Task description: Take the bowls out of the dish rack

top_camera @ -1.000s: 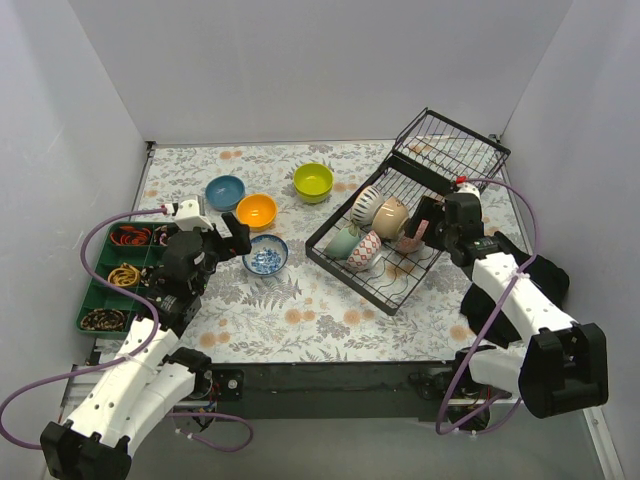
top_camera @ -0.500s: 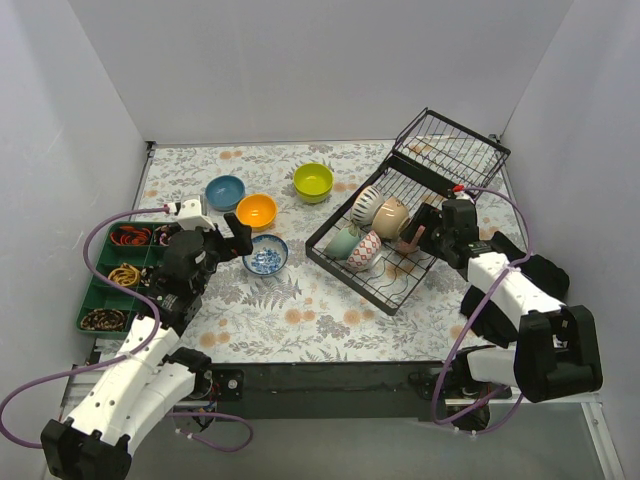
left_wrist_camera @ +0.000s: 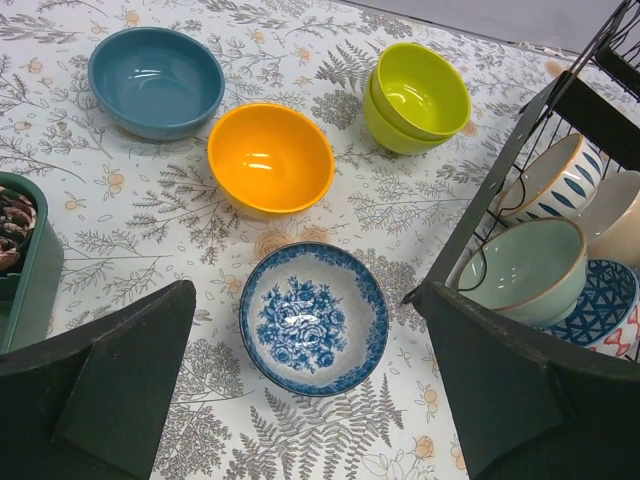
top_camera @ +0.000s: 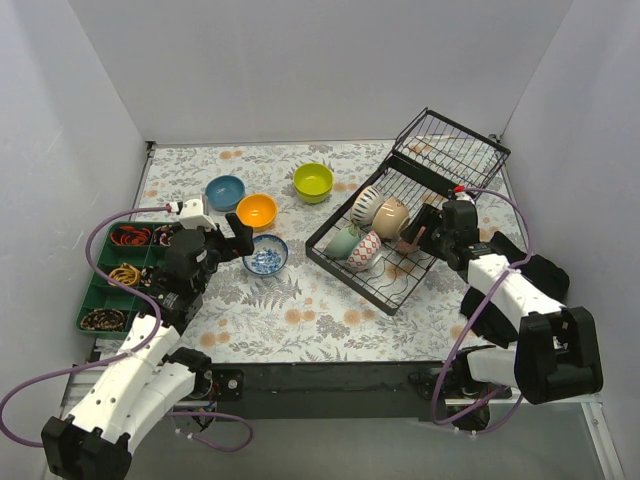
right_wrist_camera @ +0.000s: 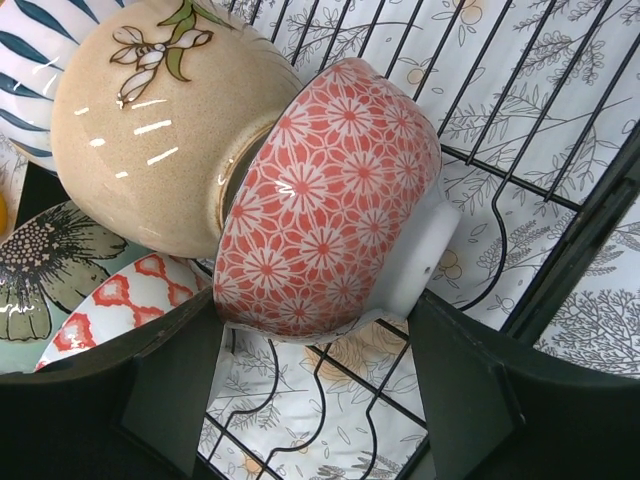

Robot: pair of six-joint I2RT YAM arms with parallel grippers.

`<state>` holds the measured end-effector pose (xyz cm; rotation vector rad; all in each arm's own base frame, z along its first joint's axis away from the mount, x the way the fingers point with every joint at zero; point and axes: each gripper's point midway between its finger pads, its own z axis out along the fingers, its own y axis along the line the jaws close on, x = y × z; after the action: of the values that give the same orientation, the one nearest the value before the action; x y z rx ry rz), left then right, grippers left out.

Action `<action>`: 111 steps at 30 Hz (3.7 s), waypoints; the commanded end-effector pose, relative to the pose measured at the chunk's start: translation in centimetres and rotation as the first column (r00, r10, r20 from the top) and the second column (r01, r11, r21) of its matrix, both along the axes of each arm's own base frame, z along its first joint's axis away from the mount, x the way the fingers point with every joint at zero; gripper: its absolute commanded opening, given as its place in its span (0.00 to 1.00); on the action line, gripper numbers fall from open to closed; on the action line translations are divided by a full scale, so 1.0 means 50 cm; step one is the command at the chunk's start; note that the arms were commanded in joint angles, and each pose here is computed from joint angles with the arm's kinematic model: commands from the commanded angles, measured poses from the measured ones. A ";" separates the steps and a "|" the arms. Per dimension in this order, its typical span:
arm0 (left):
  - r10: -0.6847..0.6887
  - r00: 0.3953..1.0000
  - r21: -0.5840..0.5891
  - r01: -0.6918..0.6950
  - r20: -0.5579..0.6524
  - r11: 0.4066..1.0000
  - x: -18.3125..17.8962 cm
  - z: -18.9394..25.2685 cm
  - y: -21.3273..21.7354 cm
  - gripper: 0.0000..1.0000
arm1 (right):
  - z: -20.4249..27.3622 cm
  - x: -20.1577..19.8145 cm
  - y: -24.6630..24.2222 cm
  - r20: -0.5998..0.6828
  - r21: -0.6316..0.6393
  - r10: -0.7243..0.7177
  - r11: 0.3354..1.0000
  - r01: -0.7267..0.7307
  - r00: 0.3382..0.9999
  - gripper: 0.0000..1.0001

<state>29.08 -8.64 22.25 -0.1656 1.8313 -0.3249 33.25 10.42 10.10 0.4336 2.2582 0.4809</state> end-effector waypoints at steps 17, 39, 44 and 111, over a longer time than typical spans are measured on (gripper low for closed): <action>-0.064 0.998 -0.004 0.064 -0.014 0.998 0.003 -0.004 -0.023 0.98 | 0.142 -0.015 -0.032 0.224 -0.050 0.000 0.999 0.011 0.975 0.09; -0.510 0.848 -0.387 0.426 -0.144 0.818 -0.014 -0.010 -0.253 0.98 | 0.349 -0.137 0.104 0.608 0.195 0.224 0.888 -0.417 0.762 0.09; -0.553 0.829 -0.460 0.462 -0.078 0.758 -0.026 0.026 -0.323 0.98 | 0.361 -0.176 0.131 0.665 0.227 0.259 0.824 -0.520 0.700 0.09; 0.025 0.938 -0.026 -0.037 -0.346 0.999 0.044 -0.118 -0.118 0.00 | 0.229 -0.225 0.158 0.614 0.153 0.356 0.822 -0.548 0.704 0.89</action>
<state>30.60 -16.33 14.98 -0.2678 2.1747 -0.3699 21.28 18.87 19.51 -0.1108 1.7255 1.1762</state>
